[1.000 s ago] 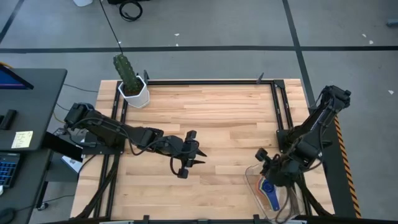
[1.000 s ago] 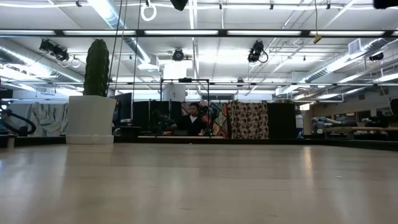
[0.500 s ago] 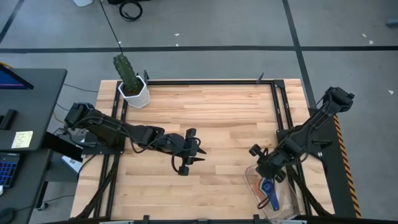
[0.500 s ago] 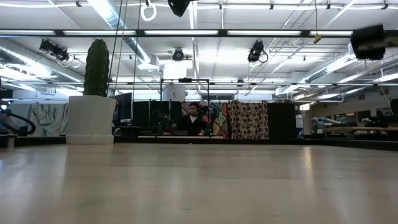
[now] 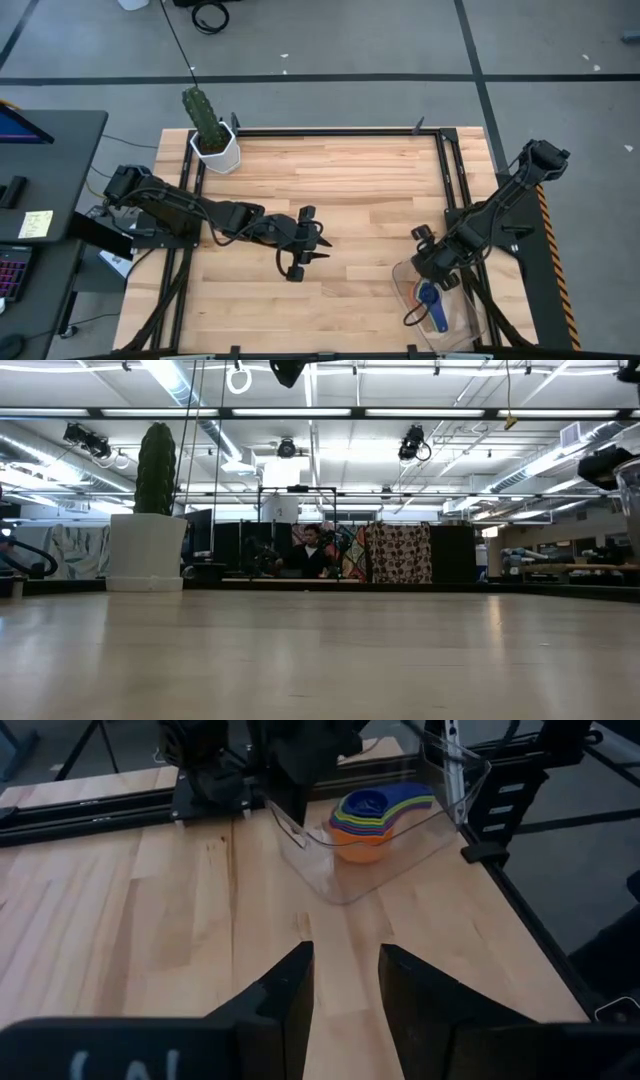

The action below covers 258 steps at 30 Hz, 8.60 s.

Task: Nest measuring cups in basket
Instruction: Return to Home Position

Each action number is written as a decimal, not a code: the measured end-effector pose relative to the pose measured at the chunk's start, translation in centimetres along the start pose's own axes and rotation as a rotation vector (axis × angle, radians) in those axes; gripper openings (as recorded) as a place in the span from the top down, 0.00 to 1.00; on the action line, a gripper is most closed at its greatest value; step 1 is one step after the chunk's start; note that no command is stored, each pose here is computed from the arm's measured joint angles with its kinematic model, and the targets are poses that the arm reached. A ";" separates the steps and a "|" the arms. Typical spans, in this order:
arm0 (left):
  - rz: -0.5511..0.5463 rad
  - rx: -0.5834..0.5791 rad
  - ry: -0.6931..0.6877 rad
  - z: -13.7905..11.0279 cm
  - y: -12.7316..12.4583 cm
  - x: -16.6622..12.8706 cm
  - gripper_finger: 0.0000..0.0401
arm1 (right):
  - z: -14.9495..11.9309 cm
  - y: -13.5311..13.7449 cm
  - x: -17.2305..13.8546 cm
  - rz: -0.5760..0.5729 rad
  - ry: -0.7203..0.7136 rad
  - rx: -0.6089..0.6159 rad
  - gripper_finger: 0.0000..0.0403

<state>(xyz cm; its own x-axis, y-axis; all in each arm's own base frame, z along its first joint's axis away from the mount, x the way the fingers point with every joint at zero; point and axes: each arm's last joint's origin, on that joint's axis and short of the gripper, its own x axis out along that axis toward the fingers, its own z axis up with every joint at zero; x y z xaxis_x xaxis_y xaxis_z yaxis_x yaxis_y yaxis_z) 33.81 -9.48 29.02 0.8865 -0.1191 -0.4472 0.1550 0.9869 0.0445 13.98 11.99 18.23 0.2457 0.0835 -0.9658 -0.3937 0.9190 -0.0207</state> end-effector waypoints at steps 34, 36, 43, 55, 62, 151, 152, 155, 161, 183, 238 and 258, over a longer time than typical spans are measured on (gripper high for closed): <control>0.005 0.062 0.000 0.0 0.2 0.0 0.70 | -2.7 3.4 -2.6 0.022 0.393 0.966 1.00; 0.006 0.062 0.000 0.0 0.2 0.0 0.70 | -2.9 3.7 -2.7 0.021 0.420 0.991 1.00; 0.006 0.080 0.000 0.0 0.3 0.0 0.70 | -3.6 4.8 -3.0 0.046 0.513 1.046 1.00; 0.017 0.076 0.001 0.0 0.7 0.1 0.70 | -3.6 6.0 -3.1 0.123 0.526 1.035 1.00; 0.017 0.074 0.001 0.0 0.7 0.1 0.70 | -3.3 6.2 -3.1 0.168 0.513 0.992 1.00; 0.266 -0.013 -0.190 2.7 3.1 -20.7 0.70 | -2.3 -3.0 -24.2 -0.305 -0.591 0.239 0.99; 0.286 -0.012 -0.201 2.6 3.3 -21.3 0.70 | -3.0 -3.5 -24.5 -0.314 -0.607 0.243 0.99; 0.338 -0.005 -0.226 2.5 3.6 -22.7 0.70 | -5.3 -5.0 -25.0 -0.323 -0.640 0.256 0.99; 0.381 -0.006 -0.204 1.5 4.1 -24.7 0.70 | -9.5 -7.2 -25.3 -0.273 -0.730 0.317 0.99; 0.377 -0.054 -0.266 -1.7 5.3 -31.4 0.70 | -12.9 -8.1 -18.5 -0.270 -0.897 0.458 0.99; 0.324 -0.011 -0.182 -4.3 5.4 -33.0 0.70 | -8.4 -3.4 -1.8 -0.107 -1.203 0.687 0.99; 0.268 -0.114 -0.400 -14.6 5.6 -32.6 0.70 | -8.5 -3.4 -1.4 -0.126 -1.190 0.681 0.99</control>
<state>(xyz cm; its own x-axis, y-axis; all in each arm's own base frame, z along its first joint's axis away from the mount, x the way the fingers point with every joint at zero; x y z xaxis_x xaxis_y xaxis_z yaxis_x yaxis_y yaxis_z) -0.57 1.48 30.83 0.9900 0.1303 -0.0543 -0.1303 0.9915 0.0030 7.44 5.46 17.50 0.9860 -0.0546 -0.1575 0.1105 0.9217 0.3717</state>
